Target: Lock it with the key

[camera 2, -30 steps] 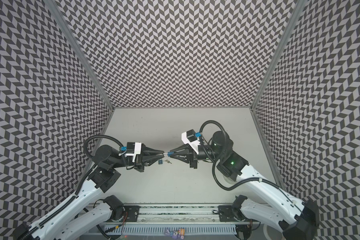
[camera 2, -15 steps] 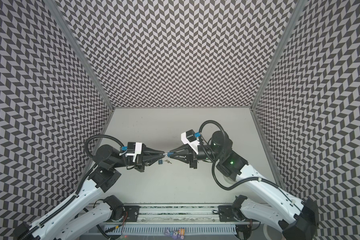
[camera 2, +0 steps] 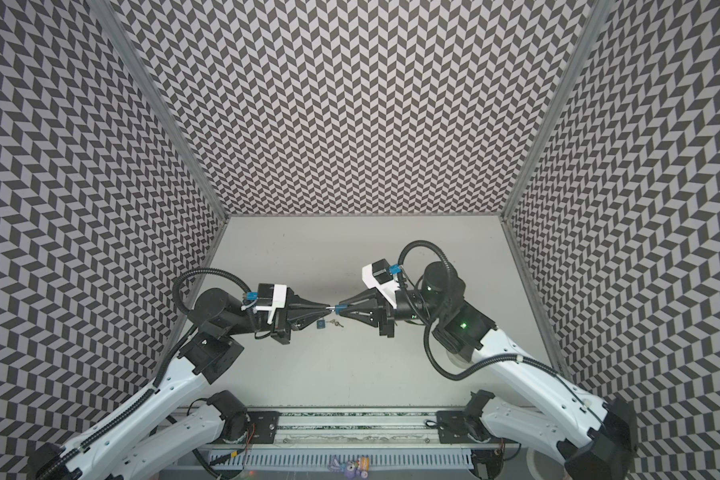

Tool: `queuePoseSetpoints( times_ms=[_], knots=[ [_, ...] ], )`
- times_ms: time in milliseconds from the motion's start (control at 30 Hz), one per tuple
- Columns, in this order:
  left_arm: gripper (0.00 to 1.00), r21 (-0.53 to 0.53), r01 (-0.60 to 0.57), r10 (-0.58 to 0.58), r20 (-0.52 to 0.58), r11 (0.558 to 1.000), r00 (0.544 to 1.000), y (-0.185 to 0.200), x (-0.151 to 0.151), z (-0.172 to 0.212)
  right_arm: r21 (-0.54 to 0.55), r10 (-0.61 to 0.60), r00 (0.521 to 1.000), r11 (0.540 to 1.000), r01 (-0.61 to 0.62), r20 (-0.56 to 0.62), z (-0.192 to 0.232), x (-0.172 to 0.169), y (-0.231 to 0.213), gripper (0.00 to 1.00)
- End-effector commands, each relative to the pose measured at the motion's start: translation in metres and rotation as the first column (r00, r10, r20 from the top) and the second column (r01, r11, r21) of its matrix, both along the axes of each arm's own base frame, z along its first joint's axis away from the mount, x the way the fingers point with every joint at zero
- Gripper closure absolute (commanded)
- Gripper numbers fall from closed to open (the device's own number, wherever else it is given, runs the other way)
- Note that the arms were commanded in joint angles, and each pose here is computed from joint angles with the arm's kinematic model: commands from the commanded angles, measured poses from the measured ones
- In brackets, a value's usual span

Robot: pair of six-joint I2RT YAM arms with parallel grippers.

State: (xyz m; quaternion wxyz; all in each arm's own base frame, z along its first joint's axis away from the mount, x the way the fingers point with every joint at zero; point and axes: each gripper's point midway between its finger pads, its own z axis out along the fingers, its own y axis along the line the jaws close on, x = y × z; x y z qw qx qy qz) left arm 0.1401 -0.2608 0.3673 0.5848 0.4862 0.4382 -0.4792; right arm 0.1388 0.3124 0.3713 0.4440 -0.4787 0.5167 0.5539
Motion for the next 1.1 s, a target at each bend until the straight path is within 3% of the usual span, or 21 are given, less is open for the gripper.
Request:
queuePoseSetpoints(
  times_ms=[0,133,267,300,367,433,667,800,1067],
  knots=[
    [0.94,-0.01,0.015,-0.015,0.018,1.0,1.0,0.0,-0.004,0.004,0.051,0.025,0.998,0.998,-0.028,0.061,0.018,-0.006,0.001,1.0],
    [1.0,-0.013,0.015,-0.015,0.023,1.0,1.0,0.0,-0.005,0.006,0.045,0.023,0.998,0.999,-0.026,0.061,0.016,-0.005,0.001,1.0],
    [1.0,-0.015,0.018,-0.017,0.026,1.0,1.0,0.001,-0.007,0.008,0.044,0.016,0.998,0.999,-0.019,0.062,0.016,-0.003,0.002,1.0],
    [1.0,-0.018,0.019,-0.018,0.026,1.0,0.999,0.002,-0.007,0.008,0.043,0.013,0.998,0.999,-0.016,0.06,0.016,-0.002,0.002,0.96],
    [1.0,-0.042,0.003,-0.002,0.027,0.999,1.0,0.005,-0.008,0.012,0.04,-0.004,0.998,0.999,0.002,0.061,0.016,0.0,0.002,0.61],
    [1.0,-0.065,-0.014,0.016,0.025,0.998,1.0,0.009,-0.007,0.016,0.039,-0.024,0.998,0.999,0.021,0.065,0.017,0.003,0.001,0.48],
    [1.0,-0.079,-0.026,0.028,0.016,0.997,0.999,0.016,-0.004,0.016,0.094,-0.144,0.987,0.986,0.138,0.067,0.029,0.013,-0.012,0.48],
    [1.0,-0.076,-0.017,0.018,0.016,0.997,1.0,0.015,-0.006,0.015,0.077,-0.148,0.987,0.987,0.142,0.069,0.028,0.013,-0.014,0.62],
    [1.0,-0.076,-0.017,0.018,0.019,0.997,1.0,0.016,-0.007,0.016,0.063,-0.137,0.988,0.989,0.133,0.064,0.024,0.012,-0.014,0.71]
  ],
)
